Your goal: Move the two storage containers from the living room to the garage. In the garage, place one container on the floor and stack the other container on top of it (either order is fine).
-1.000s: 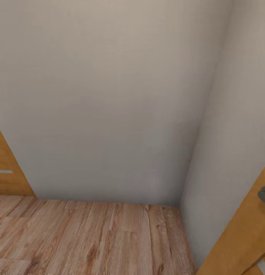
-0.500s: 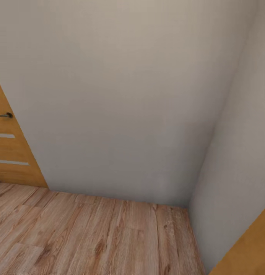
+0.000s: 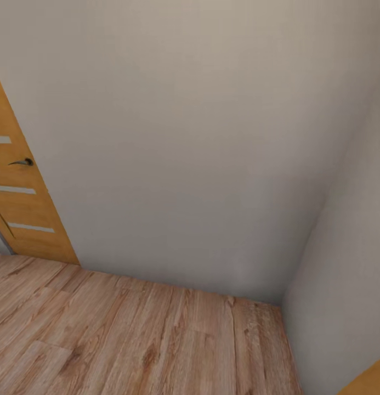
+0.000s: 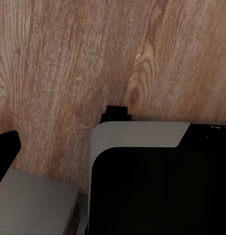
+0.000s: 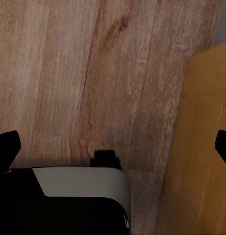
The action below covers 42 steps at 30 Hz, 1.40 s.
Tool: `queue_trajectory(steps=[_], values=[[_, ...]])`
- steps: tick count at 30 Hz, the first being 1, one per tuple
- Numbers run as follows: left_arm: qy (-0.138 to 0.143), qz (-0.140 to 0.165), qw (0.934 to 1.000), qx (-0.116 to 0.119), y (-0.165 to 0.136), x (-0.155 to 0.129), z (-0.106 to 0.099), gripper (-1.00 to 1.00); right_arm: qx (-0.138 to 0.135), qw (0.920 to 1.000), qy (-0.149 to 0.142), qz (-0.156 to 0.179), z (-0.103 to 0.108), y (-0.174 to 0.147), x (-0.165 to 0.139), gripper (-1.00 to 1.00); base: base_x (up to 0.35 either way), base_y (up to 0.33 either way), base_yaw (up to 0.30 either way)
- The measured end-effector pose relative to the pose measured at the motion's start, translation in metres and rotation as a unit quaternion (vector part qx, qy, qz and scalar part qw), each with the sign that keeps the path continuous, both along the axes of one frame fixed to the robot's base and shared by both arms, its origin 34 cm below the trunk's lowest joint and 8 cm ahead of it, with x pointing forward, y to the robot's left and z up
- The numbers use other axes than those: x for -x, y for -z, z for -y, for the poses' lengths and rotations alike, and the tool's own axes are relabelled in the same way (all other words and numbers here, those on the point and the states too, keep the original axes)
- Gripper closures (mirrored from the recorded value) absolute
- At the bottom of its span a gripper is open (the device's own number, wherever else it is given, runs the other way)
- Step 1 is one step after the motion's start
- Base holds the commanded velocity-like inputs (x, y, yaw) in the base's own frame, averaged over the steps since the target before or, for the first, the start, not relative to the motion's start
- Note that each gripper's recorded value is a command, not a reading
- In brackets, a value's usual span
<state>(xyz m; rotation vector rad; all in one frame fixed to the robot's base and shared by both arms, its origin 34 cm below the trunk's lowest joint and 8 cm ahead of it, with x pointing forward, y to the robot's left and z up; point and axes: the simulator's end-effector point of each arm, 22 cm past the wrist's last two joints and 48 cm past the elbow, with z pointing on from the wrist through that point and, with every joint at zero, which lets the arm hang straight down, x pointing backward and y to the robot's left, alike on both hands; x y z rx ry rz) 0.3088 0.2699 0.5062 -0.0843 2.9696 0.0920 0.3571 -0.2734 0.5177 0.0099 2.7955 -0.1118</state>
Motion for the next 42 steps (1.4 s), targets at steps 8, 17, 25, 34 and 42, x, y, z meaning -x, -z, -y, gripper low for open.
queue_trajectory(steps=[8, 17, 25, 34, 42], values=[[-0.001, 0.000, 1.0000, 0.000, 0.0001, 0.0000, 0.0000, -1.00, 0.000, 1.0000, 0.000, 0.000, 0.0000, 0.0001, 0.0000, -1.00, 0.008, 0.000, 0.033], [-0.001, 0.000, 1.0000, 0.000, 0.0001, 0.0000, -0.0001, -1.00, 0.000, 1.0000, 0.000, 0.000, -0.0001, 0.0001, 0.0000, -1.00, 0.000, 0.000, 0.258], [0.000, 0.000, 1.0000, 0.000, 0.0001, 0.0000, -0.0001, -1.00, 0.000, 1.0000, 0.000, 0.000, -0.0001, 0.0001, 0.0000, -1.00, 0.000, 0.000, 0.288], [0.001, 0.000, 1.0000, 0.000, -0.0001, 0.0001, -0.0001, -1.00, 0.000, 1.0000, 0.000, 0.000, -0.0001, -0.0002, 0.0001, -1.00, 0.161, 0.000, 0.288], [0.000, 0.000, 1.0000, 0.000, 0.0000, 0.0001, -0.0001, -1.00, 0.000, 1.0000, 0.000, 0.000, -0.0001, 0.0000, 0.0000, -1.00, 0.223, 0.000, 0.265]])
